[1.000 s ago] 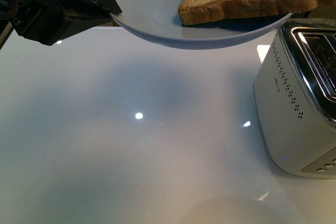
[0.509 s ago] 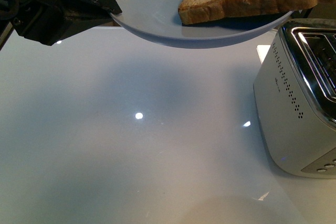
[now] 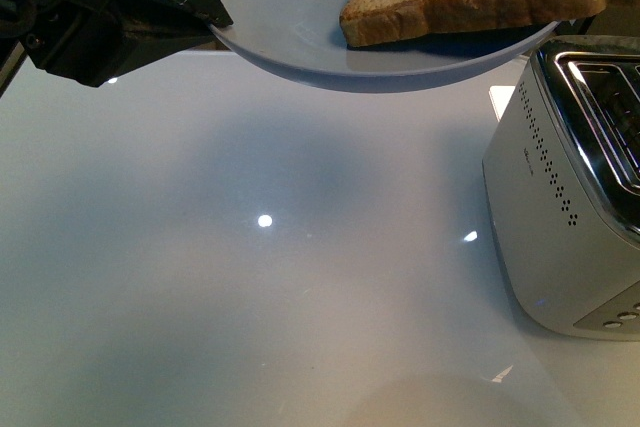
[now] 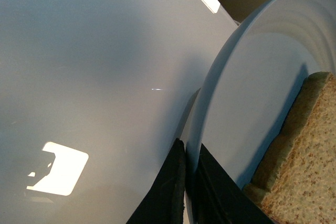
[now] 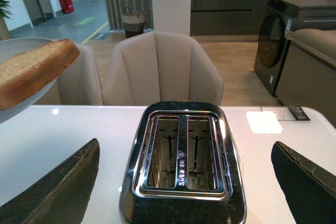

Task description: Left arm holds plate, right arm toasts bread

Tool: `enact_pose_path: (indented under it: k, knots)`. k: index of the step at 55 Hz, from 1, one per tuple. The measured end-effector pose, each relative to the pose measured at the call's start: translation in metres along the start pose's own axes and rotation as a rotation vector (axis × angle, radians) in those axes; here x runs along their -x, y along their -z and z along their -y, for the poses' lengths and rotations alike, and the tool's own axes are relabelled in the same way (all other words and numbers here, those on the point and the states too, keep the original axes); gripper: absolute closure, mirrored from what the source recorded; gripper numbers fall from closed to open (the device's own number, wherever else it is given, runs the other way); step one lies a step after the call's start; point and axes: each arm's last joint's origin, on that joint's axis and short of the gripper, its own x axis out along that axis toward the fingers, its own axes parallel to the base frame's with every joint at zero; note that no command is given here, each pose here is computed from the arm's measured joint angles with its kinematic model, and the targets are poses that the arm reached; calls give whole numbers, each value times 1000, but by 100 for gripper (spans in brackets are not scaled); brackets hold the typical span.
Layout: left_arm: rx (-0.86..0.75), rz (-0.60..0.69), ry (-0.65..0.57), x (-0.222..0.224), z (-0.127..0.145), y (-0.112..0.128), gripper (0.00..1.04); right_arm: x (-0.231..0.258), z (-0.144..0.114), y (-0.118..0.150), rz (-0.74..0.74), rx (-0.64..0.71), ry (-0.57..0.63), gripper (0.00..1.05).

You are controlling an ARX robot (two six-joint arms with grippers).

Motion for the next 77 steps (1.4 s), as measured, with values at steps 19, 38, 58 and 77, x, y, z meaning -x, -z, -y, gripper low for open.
enact_pose_path:
  k: [19, 38, 58, 77]
  knots:
    - [1, 0, 0, 0, 0, 0, 101, -15, -4, -5, -108, 117, 264, 9]
    - [1, 1, -1, 0, 0, 0, 101, -85, -30, -41, -156, -170, 93, 9]
    - [1, 1, -1, 0, 0, 0, 101, -124, -51, -54, -230, -635, -97, 9]
    - [1, 1, -1, 0, 0, 0, 101, -132, -68, -44, -329, -938, -209, 9]
